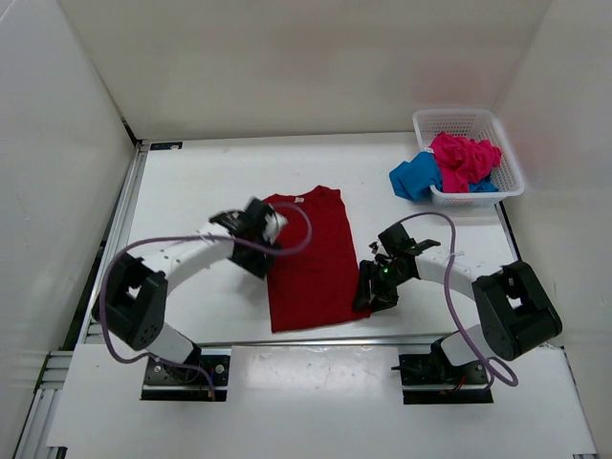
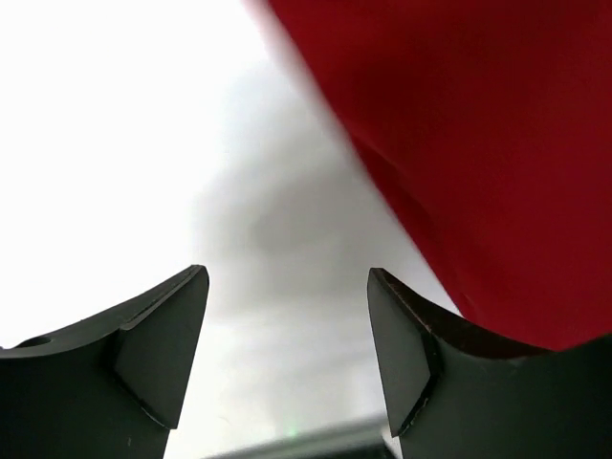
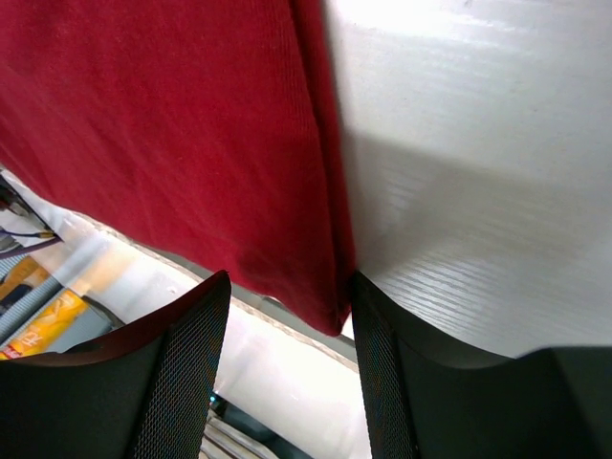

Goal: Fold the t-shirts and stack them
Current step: Fold the folded rectangular tshirt in 1/3 of the way

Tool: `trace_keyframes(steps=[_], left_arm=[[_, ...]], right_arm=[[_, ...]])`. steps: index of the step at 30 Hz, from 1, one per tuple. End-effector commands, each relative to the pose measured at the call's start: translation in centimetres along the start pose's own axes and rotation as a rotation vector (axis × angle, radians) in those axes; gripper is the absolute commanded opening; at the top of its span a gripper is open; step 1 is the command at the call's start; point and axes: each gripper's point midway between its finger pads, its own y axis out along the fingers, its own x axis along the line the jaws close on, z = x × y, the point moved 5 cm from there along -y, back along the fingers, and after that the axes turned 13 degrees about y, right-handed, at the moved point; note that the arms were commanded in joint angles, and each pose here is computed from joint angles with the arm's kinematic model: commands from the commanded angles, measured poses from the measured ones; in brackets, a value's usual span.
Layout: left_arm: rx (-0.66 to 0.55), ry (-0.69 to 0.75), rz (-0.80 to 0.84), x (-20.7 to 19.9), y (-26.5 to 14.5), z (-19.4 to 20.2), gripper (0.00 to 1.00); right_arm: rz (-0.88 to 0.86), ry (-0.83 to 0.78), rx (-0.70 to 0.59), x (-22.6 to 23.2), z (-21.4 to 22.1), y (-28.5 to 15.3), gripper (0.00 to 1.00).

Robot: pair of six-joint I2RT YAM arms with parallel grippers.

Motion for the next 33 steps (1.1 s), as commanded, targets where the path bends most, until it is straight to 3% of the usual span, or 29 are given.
trace_keyframes(steps=[1, 3, 8, 14, 20, 25, 26, 29, 33], left_arm=[[-0.149, -0.214, -0.179, 8.7, -1.6, -4.4, 0.78], [-0.15, -0.303, -0.208, 13.5, -0.7, -6.7, 0.77], [-0.17, -0.343, -0.246, 18.5, 1.8, -11.7, 0.77], [-0.156, -0.324, -0.031, 17.7, 5.4, -14.8, 0.77], [-0.165, -0.324, -0.049, 18.1, 5.7, -15.2, 0.77], [-0.233, -0.323, -0.087, 18.7, 3.4, -16.0, 0.8], [-0.252, -0.323, -0.105, 19.1, 2.6, -16.3, 0.8], [-0.249, -0.328, -0.142, 19.6, 2.3, -16.4, 0.8], [-0.209, -0.321, -0.142, 19.4, 4.4, -16.5, 0.78]], right_arm=[[0.062, 0.015, -0.035, -1.5, 0.1, 1.1, 0.59], [0.076, 0.011, -0.031, -1.6, 0.2, 1.3, 0.58], [0.097, 0.033, -0.021, -1.8, 0.5, 1.5, 0.58], [0.138, 0.037, 0.009, -1.7, 0.4, 1.5, 0.58], [0.163, 0.002, -0.05, -0.8, -0.3, 0.3, 0.56], [0.208, -0.113, -0.331, 2.9, -5.3, -4.7, 0.58], [0.189, -0.145, -0.428, 5.4, -7.6, -6.8, 0.58], [0.177, -0.187, -0.521, 8.7, -12.6, -9.3, 0.54], [0.127, -0.238, -0.495, 12.4, -18.3, -8.9, 0.44]])
